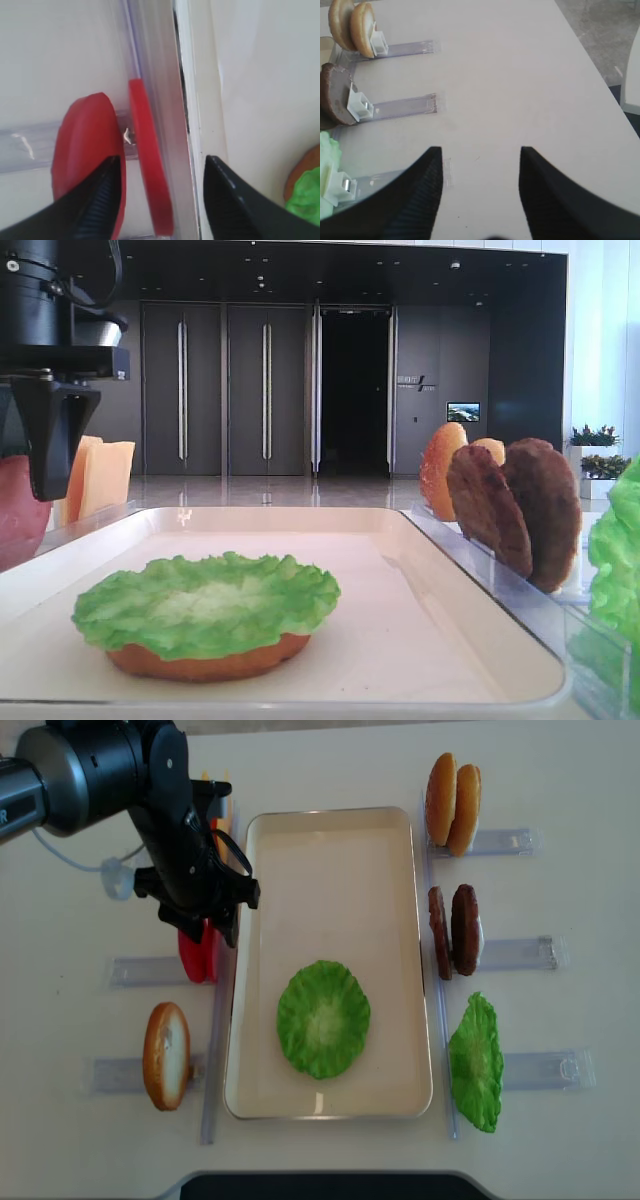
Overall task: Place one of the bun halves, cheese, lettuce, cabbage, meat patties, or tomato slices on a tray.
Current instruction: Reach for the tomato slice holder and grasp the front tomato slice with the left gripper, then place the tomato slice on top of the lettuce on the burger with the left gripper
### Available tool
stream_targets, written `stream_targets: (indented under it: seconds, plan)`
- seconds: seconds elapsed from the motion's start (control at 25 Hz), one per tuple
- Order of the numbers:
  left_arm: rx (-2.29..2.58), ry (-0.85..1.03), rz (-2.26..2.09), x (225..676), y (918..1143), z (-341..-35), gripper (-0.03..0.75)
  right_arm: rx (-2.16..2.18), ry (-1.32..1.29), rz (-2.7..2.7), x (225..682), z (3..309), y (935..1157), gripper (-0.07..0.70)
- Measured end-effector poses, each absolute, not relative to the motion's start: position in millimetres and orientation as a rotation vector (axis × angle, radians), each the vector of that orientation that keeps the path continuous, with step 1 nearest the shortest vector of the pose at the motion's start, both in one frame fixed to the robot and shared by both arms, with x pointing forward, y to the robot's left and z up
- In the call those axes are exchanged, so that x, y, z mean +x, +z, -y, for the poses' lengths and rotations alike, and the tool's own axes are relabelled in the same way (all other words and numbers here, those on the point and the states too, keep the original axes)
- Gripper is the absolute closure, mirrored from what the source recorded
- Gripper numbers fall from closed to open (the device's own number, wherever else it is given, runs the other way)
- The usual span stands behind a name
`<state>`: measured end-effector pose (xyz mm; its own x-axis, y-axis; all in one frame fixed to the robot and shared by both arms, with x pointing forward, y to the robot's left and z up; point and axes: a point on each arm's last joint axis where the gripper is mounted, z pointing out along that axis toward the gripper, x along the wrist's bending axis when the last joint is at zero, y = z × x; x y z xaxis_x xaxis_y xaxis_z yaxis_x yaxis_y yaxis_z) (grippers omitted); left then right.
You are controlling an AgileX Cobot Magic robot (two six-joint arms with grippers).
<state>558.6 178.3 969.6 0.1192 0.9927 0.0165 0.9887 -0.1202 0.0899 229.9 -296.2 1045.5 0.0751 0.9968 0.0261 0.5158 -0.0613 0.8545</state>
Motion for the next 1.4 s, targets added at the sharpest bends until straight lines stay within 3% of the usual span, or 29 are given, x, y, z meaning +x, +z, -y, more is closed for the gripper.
stream_targets:
  seconds: [0.28, 0.72, 1.04, 1.4]
  plan:
    - [2.328, 0.141, -2.036, 559.5, 969.3, -180.0, 0.365, 1.665, 0.885, -1.521, 229.9, 296.2, 1045.5, 0.265]
    - [2.358, 0.147, -2.041, 561.3, 962.2, -180.7, 0.655, 1.665, 0.885, -1.521, 229.9, 296.2, 1045.5, 0.265]
    - [2.387, 0.150, -2.012, 560.6, 964.3, -181.2, 0.658, 1.665, 0.885, -1.521, 229.9, 296.2, 1045.5, 0.265]
    - [2.306, 0.217, -1.952, 541.2, 1018.7, -188.5, 0.658, 1.665, 0.885, -1.521, 229.9, 296.2, 1045.5, 0.265]
